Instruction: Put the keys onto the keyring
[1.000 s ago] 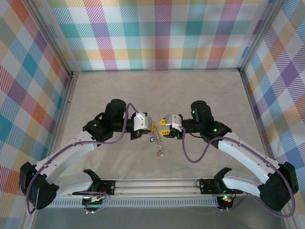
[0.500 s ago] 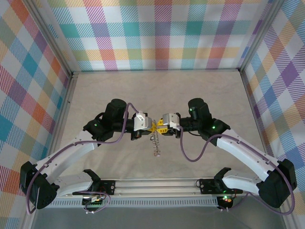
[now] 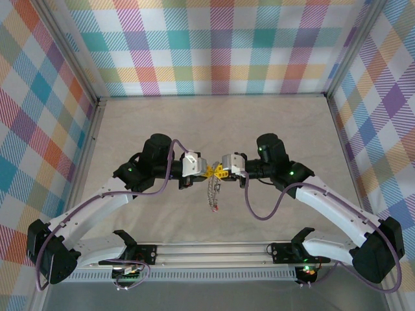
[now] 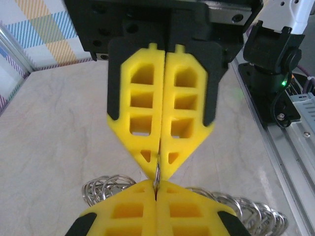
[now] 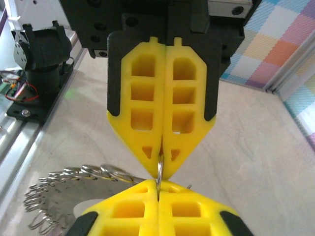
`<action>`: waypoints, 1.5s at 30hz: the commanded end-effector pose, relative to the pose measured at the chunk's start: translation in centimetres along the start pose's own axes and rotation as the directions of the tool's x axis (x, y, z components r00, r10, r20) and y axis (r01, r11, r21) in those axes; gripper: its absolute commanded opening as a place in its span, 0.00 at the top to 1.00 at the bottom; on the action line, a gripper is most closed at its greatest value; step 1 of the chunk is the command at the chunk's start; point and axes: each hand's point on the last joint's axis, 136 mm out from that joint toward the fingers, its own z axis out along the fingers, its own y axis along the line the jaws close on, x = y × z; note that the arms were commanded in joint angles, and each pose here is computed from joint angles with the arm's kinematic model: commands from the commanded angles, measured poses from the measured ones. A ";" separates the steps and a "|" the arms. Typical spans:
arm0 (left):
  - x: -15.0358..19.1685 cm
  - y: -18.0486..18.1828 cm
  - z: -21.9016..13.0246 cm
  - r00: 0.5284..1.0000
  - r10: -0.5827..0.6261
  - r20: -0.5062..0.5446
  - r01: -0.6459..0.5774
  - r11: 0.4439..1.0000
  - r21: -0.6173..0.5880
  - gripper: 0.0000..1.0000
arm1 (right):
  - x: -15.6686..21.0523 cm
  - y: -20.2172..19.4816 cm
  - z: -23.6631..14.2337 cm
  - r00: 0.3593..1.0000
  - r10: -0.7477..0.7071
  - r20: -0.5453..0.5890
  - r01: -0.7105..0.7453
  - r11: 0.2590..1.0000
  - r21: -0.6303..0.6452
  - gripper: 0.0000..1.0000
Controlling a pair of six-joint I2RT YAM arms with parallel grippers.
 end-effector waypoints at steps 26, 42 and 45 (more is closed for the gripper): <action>-1.0 -1.2 -0.9 1.000 -0.008 -0.016 0.009 0.998 0.054 0.47 | -0.8 1.0 -1.1 0.829 -0.559 -0.004 0.536 0.793 0.289 1.00; -0.9 -1.3 0.3 0.999 0.036 -0.027 -0.035 0.998 0.045 0.69 | -2.2 2.7 -1.6 0.841 -0.522 0.142 0.468 0.833 0.294 1.00; -1.0 -1.7 0.3 0.999 0.042 -0.025 -0.040 0.997 0.067 0.70 | -2.5 2.2 -1.7 0.852 -0.498 0.162 0.432 0.843 0.322 1.00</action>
